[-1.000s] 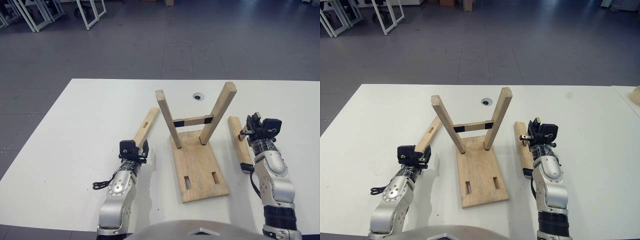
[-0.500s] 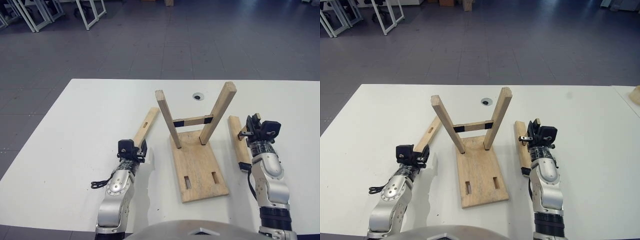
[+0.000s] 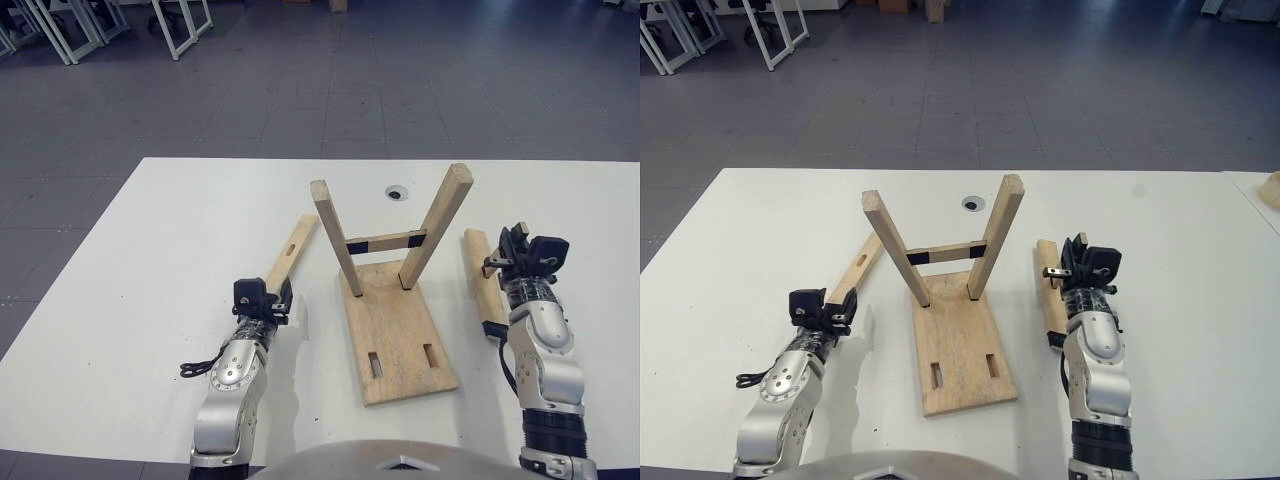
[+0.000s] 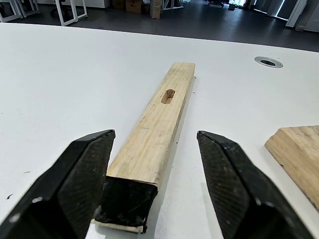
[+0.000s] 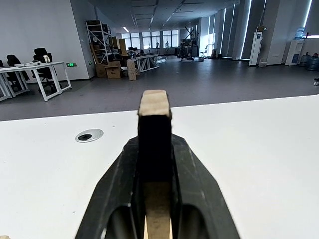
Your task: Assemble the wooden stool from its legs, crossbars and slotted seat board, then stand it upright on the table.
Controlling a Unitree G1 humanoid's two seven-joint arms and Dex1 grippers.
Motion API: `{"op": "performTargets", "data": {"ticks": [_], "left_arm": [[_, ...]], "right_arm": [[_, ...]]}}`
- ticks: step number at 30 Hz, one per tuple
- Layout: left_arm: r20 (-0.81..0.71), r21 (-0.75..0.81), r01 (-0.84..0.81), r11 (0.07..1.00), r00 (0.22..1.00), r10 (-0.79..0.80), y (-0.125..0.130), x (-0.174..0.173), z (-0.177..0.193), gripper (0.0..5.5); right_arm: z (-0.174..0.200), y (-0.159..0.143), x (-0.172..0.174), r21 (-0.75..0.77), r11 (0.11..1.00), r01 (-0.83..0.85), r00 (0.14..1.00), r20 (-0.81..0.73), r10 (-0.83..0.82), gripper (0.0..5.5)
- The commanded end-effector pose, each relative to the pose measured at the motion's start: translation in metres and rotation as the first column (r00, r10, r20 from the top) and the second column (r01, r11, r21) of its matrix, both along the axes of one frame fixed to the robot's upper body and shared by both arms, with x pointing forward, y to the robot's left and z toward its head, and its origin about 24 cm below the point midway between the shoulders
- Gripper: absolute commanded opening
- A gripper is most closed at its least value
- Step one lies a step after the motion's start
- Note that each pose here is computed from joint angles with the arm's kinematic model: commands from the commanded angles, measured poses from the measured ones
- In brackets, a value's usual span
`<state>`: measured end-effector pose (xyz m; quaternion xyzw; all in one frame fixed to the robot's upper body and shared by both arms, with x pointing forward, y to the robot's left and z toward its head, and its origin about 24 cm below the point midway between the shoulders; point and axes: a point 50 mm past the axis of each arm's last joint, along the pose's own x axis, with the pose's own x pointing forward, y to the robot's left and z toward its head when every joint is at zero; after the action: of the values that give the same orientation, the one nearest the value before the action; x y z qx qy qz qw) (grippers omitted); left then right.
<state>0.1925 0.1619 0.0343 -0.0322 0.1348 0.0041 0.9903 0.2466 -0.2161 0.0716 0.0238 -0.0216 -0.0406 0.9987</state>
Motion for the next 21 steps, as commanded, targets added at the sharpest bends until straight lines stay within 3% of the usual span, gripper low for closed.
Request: {"op": "performTargets", "data": {"ticks": [1, 8, 12, 17, 18, 21], "left_arm": [[0.013, -0.001, 0.011, 1.000, 1.000, -0.011, -0.001, 0.002, 0.002, 3.06], [0.015, 0.003, 0.018, 1.000, 1.000, -0.018, -0.002, 0.004, 0.003, 3.06], [0.011, 0.002, 0.017, 1.000, 1.000, -0.017, -0.002, 0.003, 0.002, 3.06], [-0.002, 0.004, 0.015, 1.000, 1.000, -0.015, -0.001, 0.000, 0.001, 3.06], [-0.003, 0.004, 0.014, 1.000, 1.000, -0.014, -0.001, 0.000, 0.001, 3.06], [-0.007, 0.001, 0.011, 1.000, 1.000, -0.011, -0.002, 0.000, 0.000, 3.06]], "right_arm": [[0.005, 0.000, 0.001, 0.008, 1.000, -0.008, 1.000, 0.012, 0.008, 1.35], [0.011, 0.001, 0.001, 0.013, 1.000, -0.014, 1.000, 0.004, 0.014, 2.91], [0.030, 0.002, 0.004, -0.002, 1.000, -0.007, 1.000, 0.024, 0.007, 2.91], [0.090, -0.005, 0.006, -0.070, 0.993, 0.097, 0.990, 0.110, -0.089, 2.91], [0.101, -0.004, 0.008, -0.060, 0.992, 0.107, 0.988, 0.123, -0.099, 2.69], [0.115, 0.001, 0.027, -0.030, 0.997, 0.073, 0.996, 0.048, -0.071, 2.65]]}}
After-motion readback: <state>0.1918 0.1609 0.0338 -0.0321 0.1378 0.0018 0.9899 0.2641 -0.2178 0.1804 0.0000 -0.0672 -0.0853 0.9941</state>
